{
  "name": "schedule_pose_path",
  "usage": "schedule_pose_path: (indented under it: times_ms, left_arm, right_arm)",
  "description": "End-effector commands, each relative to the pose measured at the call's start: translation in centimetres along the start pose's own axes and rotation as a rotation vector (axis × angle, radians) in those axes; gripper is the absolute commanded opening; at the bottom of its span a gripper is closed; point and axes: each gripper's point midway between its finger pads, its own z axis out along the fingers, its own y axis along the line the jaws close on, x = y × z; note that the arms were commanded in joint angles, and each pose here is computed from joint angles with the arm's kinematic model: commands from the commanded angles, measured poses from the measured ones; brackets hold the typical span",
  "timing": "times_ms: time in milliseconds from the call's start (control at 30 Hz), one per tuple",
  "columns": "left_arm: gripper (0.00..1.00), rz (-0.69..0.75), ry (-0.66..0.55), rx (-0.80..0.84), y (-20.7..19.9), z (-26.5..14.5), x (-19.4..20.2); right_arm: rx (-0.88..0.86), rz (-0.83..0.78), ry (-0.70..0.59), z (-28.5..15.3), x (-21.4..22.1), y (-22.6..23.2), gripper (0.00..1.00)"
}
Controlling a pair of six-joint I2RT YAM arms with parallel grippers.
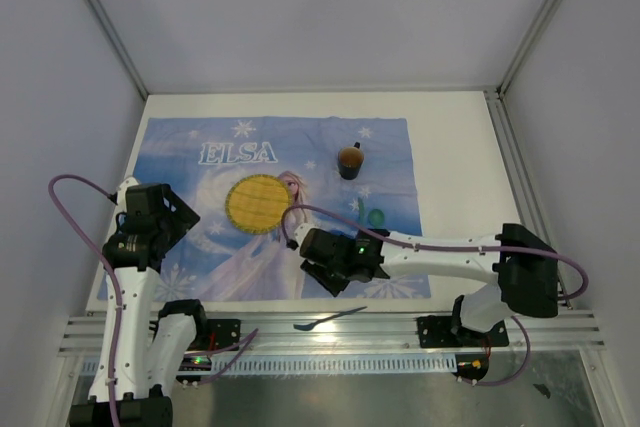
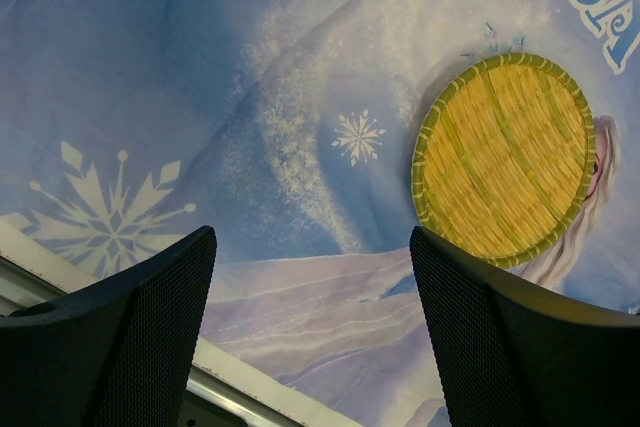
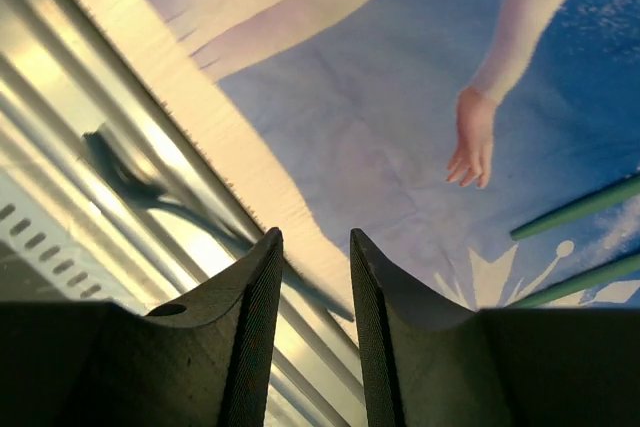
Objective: Set the dinner table for one person
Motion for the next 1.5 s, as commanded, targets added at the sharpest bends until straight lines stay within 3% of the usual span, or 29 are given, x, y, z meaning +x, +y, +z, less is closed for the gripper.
schedule_pose_path:
  times_ms: [0, 433, 1033, 1467]
  left_arm:
    - [0.81, -0.007, -0.032, 0.027, -0.8, -0.2, -0.9]
    - [0.81, 0.000, -0.016, 0.023, -0.8, 0.0, -0.7]
    - [0.81, -0.001, -0.019, 0.009, -0.6, 0.0, -0.8]
    - [0.81, -0.003, -0.018, 0.007, -0.5, 0.0, -0.8]
  right_arm:
    - [-0.121, -0.160, -0.008, -1.9, 0.9, 3.0, 0.38]
    - [-0.233, -0.358, 0.085, -1.2, 5.2, 6.8, 0.38]
    - [-0.280, -0.492, 0.087, 2.2, 4.4, 8.1, 0.38]
    - [-0.256, -0.517, 0.070, 2.0, 2.8, 8.3, 0.38]
